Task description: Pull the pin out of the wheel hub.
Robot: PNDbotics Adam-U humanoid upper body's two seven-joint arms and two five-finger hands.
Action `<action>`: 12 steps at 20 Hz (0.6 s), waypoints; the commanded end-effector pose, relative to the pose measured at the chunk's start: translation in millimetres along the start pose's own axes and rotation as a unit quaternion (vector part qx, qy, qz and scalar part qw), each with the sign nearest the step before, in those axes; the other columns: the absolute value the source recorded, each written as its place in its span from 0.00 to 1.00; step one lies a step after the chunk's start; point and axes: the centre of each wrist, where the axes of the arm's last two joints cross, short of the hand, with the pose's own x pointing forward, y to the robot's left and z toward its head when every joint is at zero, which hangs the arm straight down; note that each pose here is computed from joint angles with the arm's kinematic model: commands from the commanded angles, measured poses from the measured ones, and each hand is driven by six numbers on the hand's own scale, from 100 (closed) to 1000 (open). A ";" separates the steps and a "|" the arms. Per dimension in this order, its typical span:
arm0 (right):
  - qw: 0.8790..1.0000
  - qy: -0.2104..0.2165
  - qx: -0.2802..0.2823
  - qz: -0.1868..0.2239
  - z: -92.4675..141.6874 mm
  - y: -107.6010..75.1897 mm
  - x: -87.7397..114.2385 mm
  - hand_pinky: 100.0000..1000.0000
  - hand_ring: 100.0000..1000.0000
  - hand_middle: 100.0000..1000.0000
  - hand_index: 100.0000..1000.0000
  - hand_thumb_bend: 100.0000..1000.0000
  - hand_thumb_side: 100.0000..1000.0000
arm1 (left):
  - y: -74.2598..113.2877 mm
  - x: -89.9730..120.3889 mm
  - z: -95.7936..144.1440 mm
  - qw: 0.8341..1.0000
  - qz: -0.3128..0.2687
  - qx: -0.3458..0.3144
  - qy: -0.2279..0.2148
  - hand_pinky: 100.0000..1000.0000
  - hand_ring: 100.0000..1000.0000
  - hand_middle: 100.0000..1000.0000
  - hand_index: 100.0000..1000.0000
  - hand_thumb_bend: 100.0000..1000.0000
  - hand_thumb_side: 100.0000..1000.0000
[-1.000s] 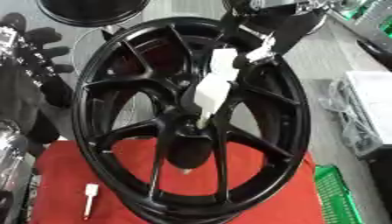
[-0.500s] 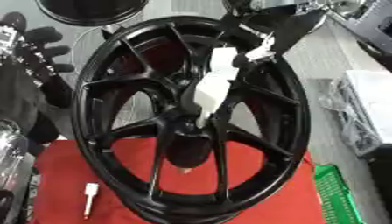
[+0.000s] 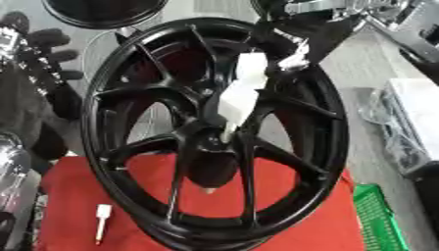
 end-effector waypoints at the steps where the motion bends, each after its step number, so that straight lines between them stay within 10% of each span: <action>1: 1.000 0.009 -0.014 0.009 7.5 -10.2 -4.6 0.92 0.85 0.75 0.87 0.39 0.54 | -0.4 8.9 -2.9 1.000 -0.003 -0.006 -0.014 0.61 0.72 0.69 0.71 0.15 0.82; 12: 1.000 0.006 -0.010 0.004 5.3 -10.8 -4.3 0.92 0.84 0.74 0.85 0.40 0.53 | -0.9 9.1 -3.2 1.000 -0.003 -0.008 -0.014 0.61 0.72 0.70 0.71 0.15 0.82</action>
